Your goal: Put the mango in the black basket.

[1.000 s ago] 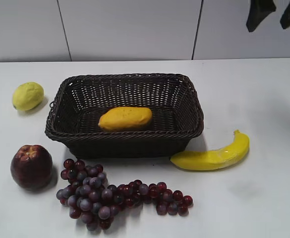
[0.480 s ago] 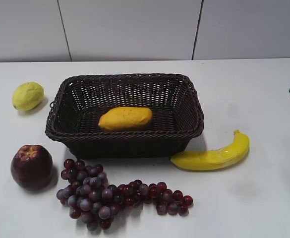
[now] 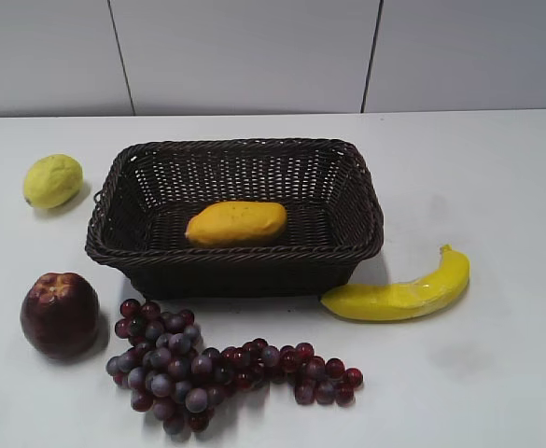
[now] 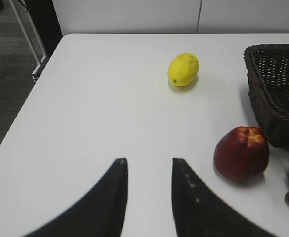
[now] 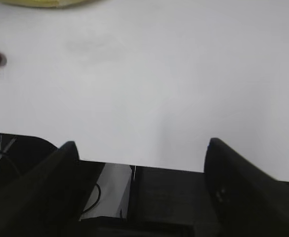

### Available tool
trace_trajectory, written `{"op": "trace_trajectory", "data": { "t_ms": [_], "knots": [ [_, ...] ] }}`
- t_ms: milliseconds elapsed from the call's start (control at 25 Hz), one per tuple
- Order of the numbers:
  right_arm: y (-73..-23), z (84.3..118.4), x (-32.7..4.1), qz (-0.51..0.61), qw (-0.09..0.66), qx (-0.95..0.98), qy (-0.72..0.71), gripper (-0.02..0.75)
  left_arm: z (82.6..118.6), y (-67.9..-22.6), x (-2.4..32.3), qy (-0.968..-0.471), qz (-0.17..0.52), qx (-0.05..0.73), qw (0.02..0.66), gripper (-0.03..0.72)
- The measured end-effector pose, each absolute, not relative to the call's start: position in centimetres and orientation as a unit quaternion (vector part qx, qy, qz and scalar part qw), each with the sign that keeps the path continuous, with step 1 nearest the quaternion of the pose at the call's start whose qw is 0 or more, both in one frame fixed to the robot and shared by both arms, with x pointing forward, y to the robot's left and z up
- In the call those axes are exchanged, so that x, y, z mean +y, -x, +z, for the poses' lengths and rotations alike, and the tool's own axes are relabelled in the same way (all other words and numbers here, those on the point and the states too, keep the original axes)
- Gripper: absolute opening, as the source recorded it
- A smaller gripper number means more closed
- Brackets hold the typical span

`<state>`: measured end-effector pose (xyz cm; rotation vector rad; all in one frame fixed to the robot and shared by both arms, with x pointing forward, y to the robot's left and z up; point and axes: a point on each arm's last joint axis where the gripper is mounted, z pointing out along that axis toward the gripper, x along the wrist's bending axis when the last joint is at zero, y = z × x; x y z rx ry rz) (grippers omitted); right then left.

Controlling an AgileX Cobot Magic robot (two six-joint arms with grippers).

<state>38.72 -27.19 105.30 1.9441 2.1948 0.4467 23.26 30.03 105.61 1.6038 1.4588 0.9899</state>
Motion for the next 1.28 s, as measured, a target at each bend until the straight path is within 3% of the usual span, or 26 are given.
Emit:
{"op": "trace_trajectory", "data": {
  "t_ms": [400,1280],
  "knots": [
    [-32.2,103.0,-28.3,0.199,0.139,0.729,-0.641,0.594,105.6,-23.3,30.0,-0.625,0.386,0.569,0.370,0.240],
    [-24.8,105.4,-29.3,0.381,0.297,0.661,-0.574,0.592,105.6,-23.3,30.0,-0.625,0.386,0.569,0.370,0.240]
  ]
}}
